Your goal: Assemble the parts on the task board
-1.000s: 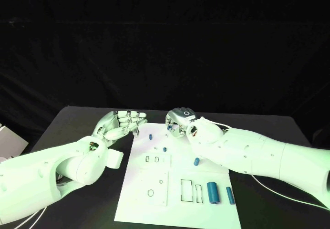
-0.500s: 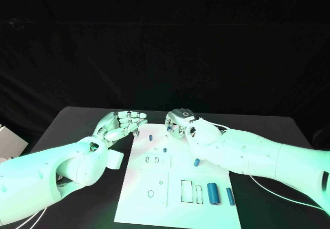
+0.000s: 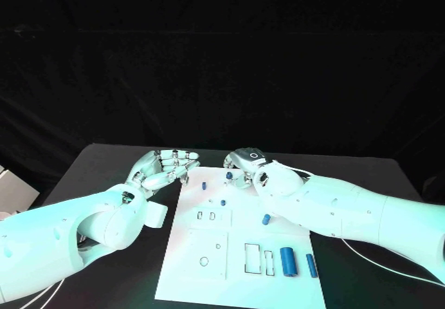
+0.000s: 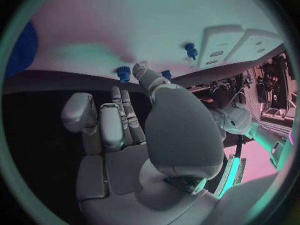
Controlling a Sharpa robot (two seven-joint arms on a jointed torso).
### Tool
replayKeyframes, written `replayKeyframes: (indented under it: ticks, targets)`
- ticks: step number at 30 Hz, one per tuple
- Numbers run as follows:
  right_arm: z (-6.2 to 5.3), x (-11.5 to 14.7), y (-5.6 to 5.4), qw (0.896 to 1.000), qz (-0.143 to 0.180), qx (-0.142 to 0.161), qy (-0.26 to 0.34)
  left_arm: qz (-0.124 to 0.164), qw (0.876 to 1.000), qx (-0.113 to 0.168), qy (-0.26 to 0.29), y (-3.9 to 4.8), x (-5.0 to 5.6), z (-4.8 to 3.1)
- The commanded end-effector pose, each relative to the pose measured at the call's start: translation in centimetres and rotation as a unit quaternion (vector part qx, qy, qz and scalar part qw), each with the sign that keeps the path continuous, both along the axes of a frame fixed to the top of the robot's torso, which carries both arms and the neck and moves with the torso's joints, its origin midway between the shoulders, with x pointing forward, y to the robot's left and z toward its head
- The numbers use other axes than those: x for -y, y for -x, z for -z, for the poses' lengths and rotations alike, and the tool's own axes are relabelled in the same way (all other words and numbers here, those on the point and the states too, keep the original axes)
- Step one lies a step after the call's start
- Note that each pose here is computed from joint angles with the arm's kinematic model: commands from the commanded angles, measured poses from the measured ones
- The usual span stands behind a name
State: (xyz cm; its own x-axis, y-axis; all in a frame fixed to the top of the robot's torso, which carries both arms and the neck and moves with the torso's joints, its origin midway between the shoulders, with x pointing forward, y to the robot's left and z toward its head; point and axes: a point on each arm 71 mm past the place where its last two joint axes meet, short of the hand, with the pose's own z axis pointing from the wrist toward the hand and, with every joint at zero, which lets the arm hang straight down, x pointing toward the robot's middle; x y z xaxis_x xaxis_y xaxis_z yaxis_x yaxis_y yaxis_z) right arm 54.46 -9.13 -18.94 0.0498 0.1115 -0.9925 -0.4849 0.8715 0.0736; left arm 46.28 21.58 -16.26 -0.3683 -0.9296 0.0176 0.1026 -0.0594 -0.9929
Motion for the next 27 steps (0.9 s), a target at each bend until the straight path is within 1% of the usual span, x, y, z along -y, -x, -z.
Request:
replayKeyframes:
  ticks: [1, 4, 8, 12, 15, 17, 20, 24, 27]
  targets:
    - [0.0, 0.7, 0.6, 1.0, -0.007, -0.01, 0.0, 0.007, 1.0, 0.005, 0.005, 0.0, 0.0, -0.17]
    - [-0.3, 2.0, 1.1, 1.0, -0.003, -0.012, -0.01, 0.005, 1.0, 0.004, 0.004, -0.02, -0.1, -0.16]
    - [-1.3, 4.5, 1.8, 0.999, 0.011, -0.019, -0.041, 0.001, 1.0, 0.004, 0.003, -0.06, -0.4, -0.14]
    - [-2.4, 7.5, 2.8, 0.996, 0.026, -0.037, -0.073, 0.0, 1.0, 0.004, 0.004, -0.11, -0.6, -0.11]
    - [-2.8, 9.5, 3.3, 0.994, 0.041, -0.053, -0.087, -0.002, 1.0, 0.003, 0.004, -0.17, -0.8, -0.08]
    - [-2.8, 10.9, 3.2, 0.989, 0.061, -0.079, -0.105, -0.004, 1.0, 0.003, 0.003, -0.22, -0.9, -0.05]
    - [-2.6, 12.4, 2.9, 0.984, 0.082, -0.105, -0.12, -0.004, 1.0, 0.003, 0.003, -0.27, -0.9, -0.02]
    - [-2.5, 13.7, 2.3, 0.981, 0.103, -0.111, -0.119, -0.004, 1.0, 0.003, 0.004, -0.32, -0.9, 0.02]
    - [-2.3, 14.3, 2.0, 0.98, 0.114, -0.115, -0.116, -0.004, 1.0, 0.002, 0.004, -0.35, -0.9, 0.04]
